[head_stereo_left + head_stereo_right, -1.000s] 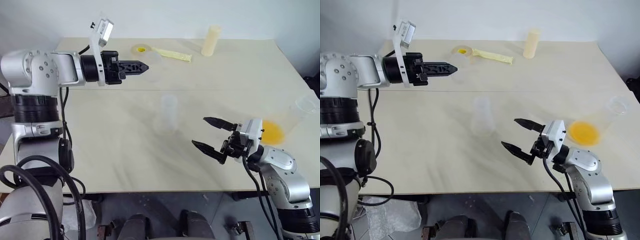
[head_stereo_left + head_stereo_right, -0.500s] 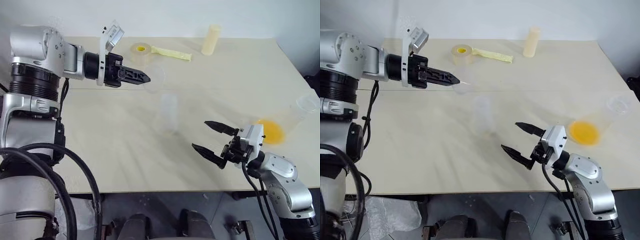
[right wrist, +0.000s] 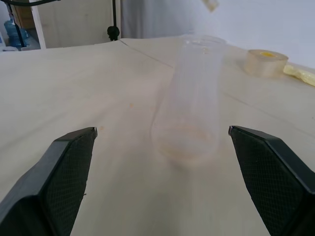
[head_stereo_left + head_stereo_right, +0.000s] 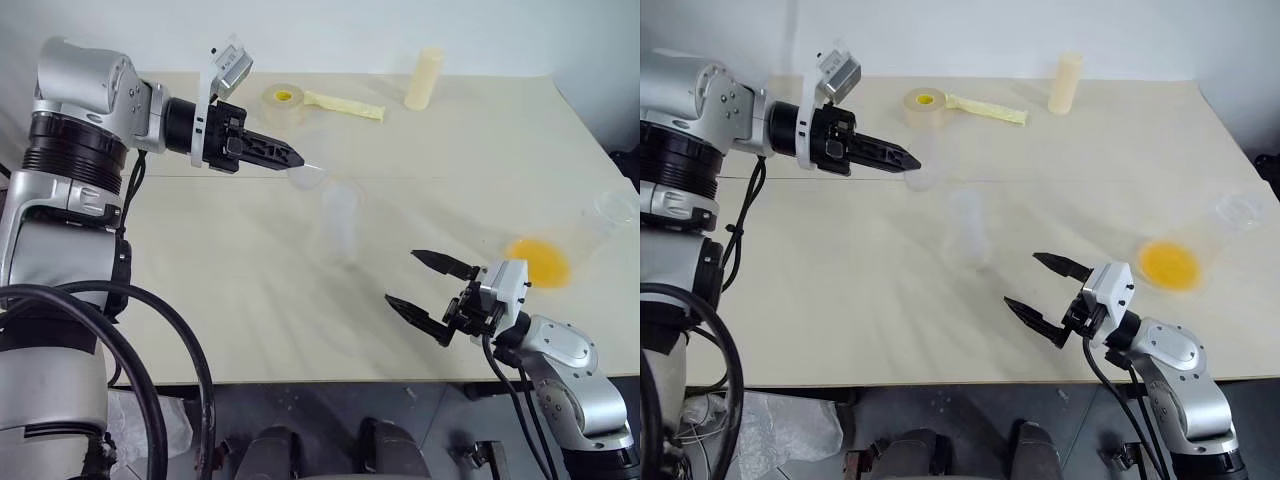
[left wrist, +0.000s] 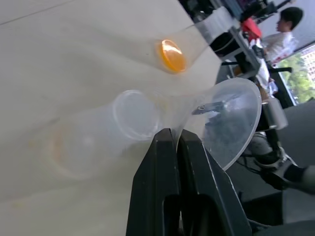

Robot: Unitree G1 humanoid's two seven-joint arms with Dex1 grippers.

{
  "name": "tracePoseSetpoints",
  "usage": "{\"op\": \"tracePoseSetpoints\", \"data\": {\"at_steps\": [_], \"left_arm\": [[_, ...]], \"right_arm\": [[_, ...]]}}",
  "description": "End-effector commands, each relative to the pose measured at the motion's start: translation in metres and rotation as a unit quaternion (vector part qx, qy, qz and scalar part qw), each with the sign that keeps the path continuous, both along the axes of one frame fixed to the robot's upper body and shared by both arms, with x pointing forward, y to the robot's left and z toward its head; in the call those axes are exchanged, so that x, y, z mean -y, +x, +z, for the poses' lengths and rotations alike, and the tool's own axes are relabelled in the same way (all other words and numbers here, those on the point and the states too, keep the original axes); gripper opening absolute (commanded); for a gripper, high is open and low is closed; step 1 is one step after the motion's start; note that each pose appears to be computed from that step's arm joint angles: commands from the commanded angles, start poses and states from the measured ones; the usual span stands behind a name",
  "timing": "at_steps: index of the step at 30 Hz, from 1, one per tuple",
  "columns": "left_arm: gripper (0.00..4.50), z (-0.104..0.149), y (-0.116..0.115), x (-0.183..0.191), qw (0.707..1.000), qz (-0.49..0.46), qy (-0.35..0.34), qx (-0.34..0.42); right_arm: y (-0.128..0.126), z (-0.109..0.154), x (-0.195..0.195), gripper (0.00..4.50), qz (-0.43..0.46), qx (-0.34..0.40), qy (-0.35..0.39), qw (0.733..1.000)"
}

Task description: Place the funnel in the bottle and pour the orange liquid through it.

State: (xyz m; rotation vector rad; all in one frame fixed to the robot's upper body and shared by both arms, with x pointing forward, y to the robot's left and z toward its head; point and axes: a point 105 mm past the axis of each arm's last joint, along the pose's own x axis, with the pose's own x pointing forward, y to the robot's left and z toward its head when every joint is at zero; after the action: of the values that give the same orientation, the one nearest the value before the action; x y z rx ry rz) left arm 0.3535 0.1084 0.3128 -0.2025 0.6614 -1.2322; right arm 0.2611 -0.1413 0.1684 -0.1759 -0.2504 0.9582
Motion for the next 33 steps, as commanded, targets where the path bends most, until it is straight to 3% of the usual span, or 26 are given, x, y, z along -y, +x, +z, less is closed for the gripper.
{"op": "tracePoseSetpoints", "data": {"at_steps": [1,33], "left_arm": [[0.04,0.011,-0.006,-0.001,1.000,-0.011,0.012,0.019],[0.04,-0.009,0.008,0.007,0.996,-0.044,0.074,0.028]], "right_arm": [[-0.004,0.013,0.003,4.50,-0.003,0.032,0.002,0.999],[-0.001,0.008,0.001,4.50,-0.015,0.028,0.002,1.000]]}}
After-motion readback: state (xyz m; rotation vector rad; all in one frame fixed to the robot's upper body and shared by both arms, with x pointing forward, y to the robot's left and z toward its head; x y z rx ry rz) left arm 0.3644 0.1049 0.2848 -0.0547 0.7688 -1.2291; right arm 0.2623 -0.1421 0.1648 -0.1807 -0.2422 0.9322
